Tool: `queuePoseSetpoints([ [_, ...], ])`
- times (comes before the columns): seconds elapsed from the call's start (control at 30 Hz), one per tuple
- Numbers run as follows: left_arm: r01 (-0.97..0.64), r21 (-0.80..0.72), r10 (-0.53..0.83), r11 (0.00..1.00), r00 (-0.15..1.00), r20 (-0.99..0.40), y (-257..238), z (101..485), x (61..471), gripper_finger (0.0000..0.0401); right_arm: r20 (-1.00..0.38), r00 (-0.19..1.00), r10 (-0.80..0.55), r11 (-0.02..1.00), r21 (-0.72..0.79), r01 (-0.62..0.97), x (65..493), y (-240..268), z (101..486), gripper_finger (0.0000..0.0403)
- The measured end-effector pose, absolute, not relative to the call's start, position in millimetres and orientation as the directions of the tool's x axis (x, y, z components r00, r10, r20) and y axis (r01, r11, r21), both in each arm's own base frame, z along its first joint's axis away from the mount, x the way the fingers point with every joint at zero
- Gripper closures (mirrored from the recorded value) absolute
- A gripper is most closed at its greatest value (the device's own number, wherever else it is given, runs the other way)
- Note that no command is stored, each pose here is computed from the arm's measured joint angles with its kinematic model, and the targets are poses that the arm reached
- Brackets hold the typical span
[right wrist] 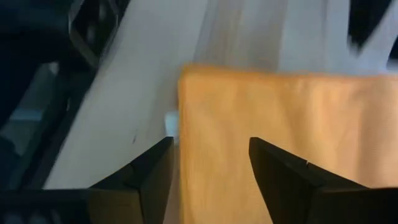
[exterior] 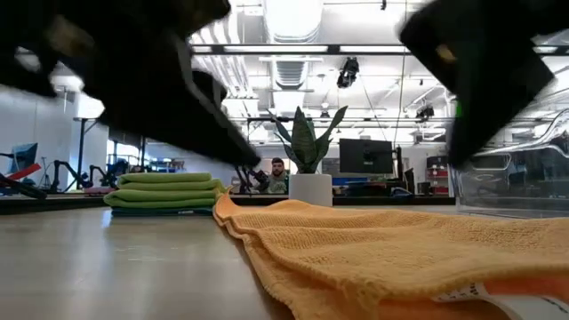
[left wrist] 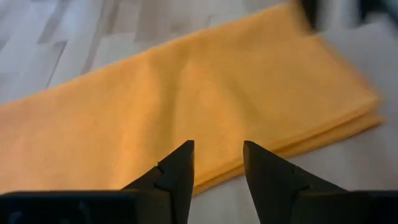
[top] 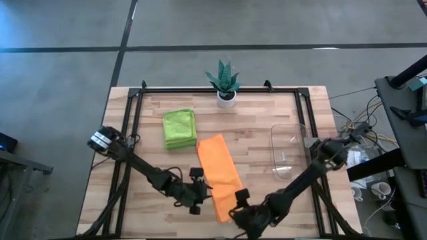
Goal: Fold microfiber towels
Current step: Fold the orange towel on the table
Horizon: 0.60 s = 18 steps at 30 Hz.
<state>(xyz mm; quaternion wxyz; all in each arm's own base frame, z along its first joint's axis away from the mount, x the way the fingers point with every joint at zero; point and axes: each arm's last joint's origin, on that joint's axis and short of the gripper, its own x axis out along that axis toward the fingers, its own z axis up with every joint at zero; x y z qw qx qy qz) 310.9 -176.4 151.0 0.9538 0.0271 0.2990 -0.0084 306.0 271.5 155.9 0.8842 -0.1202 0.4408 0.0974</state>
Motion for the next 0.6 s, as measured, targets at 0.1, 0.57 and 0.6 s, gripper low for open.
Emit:
queuePoseSetpoints([
  [0.1, 0.028, 0.047, 0.005, 0.999, 0.807, -0.590, -167, 151, 314, 0.0278, -0.839, 0.544, 0.004, 0.945, -0.175, -0.277, 317, 280, 153, 0.0195],
  [0.57, 0.082, 0.013, -0.063, 0.997, 0.857, -0.511, -159, 233, 274, 0.0278, -0.948, 0.316, 0.033, 0.945, -0.073, -0.320, 344, 275, 120, 0.0281],
  [0.6, 0.075, 0.011, -0.060, 0.997, 0.866, -0.496, -158, 236, 273, 0.0278, -0.951, 0.307, 0.039, 0.946, -0.064, -0.319, 345, 274, 120, 0.0299],
])
